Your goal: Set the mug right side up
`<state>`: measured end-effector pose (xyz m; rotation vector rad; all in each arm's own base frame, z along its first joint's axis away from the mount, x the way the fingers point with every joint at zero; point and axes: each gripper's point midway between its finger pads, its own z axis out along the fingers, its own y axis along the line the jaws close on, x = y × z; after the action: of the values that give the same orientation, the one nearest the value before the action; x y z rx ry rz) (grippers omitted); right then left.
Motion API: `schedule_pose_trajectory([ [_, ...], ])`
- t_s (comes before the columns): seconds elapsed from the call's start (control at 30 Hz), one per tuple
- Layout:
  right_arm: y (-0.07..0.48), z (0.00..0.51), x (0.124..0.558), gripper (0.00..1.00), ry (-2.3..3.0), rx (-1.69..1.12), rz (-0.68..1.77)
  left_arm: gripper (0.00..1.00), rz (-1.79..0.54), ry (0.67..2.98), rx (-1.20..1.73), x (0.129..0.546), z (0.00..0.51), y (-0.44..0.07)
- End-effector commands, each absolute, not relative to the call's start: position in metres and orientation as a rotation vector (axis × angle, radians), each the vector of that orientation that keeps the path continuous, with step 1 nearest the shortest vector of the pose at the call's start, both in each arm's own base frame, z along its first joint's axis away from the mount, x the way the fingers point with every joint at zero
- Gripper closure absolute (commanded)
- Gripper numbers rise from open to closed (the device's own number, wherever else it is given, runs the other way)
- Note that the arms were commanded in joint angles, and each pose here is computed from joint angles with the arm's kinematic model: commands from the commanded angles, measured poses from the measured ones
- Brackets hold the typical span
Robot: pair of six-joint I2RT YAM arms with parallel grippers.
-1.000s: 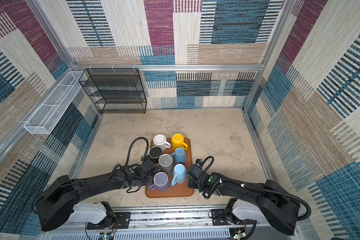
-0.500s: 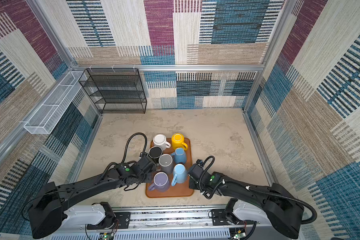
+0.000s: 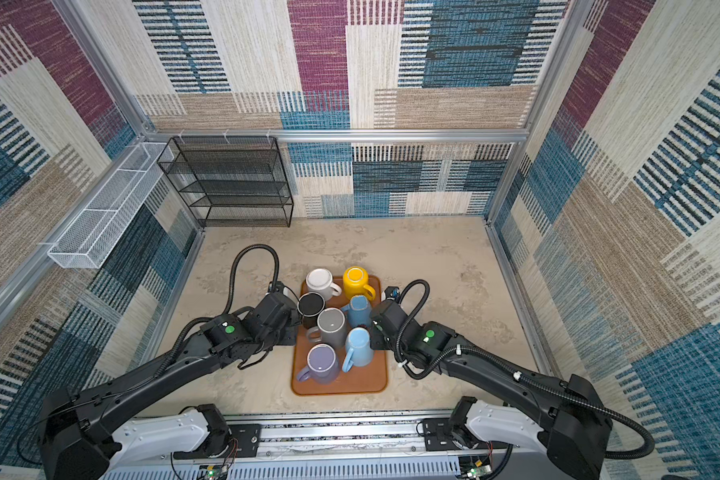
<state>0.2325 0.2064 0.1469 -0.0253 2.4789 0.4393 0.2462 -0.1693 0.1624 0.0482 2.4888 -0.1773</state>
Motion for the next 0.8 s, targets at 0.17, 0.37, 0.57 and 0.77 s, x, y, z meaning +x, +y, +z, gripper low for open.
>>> schedule_pose_trajectory([
  [0.17, 0.194, 0.199, 0.295, 0.51, 2.297, -0.107, 0.324, 0.71, -0.108, 2.467, 0.152, 0.271, 0.188, -0.162],
  [0.37, 0.186, 0.202, 0.345, 0.51, 2.27, -0.209, 0.212, 0.71, -0.146, 2.447, 0.165, 0.292, 0.188, -0.168],
  [0.57, 0.189, 0.178, 0.374, 0.57, 2.336, -0.336, 0.202, 0.72, -0.214, 2.449, 0.144, 0.299, 0.188, -0.17],
  [0.77, 0.202, 0.156, 0.387, 0.54, 2.395, -0.465, 0.251, 0.72, -0.212, 2.452, 0.125, 0.297, 0.19, -0.162],
])
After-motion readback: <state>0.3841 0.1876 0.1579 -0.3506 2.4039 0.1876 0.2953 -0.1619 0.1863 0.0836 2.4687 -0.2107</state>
